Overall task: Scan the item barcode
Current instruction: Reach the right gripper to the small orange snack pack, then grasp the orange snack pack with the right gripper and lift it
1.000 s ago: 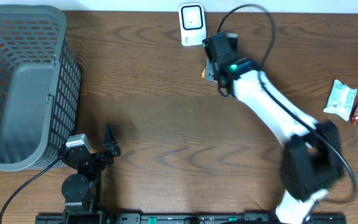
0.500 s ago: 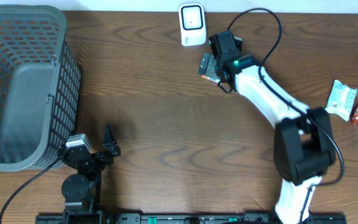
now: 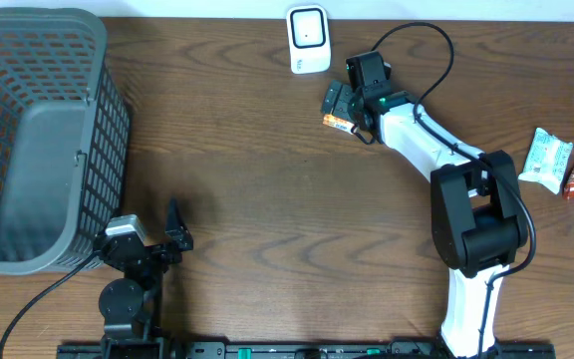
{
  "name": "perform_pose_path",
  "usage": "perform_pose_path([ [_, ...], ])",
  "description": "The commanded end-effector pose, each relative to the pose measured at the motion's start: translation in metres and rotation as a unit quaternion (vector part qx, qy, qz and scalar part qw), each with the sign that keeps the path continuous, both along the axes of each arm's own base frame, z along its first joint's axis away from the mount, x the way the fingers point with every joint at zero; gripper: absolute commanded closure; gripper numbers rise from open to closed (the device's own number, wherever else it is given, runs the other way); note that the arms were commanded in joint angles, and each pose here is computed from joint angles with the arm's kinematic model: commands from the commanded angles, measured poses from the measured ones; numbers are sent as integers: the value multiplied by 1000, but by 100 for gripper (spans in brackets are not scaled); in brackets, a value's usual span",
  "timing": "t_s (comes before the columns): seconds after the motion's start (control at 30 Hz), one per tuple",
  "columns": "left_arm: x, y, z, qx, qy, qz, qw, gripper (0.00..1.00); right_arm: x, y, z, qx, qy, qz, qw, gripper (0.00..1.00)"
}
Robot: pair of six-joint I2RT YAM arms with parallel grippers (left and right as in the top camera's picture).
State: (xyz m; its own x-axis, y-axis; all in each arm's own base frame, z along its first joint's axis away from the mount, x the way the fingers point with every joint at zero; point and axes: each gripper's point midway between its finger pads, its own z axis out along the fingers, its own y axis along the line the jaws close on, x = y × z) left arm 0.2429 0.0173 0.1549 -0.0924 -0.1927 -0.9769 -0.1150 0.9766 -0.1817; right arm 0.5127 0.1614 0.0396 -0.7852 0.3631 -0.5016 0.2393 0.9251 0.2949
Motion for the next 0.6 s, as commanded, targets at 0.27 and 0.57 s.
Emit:
perform_pose_path([
  [0.27, 0, 0, -18, 7, 21, 1, 1000, 2, -10, 1, -58, -31, 47, 16, 998, 1],
  [0.57, 0, 0, -18, 7, 21, 1, 1000, 2, -15, 8, -59, -45, 51, 44, 997, 36],
])
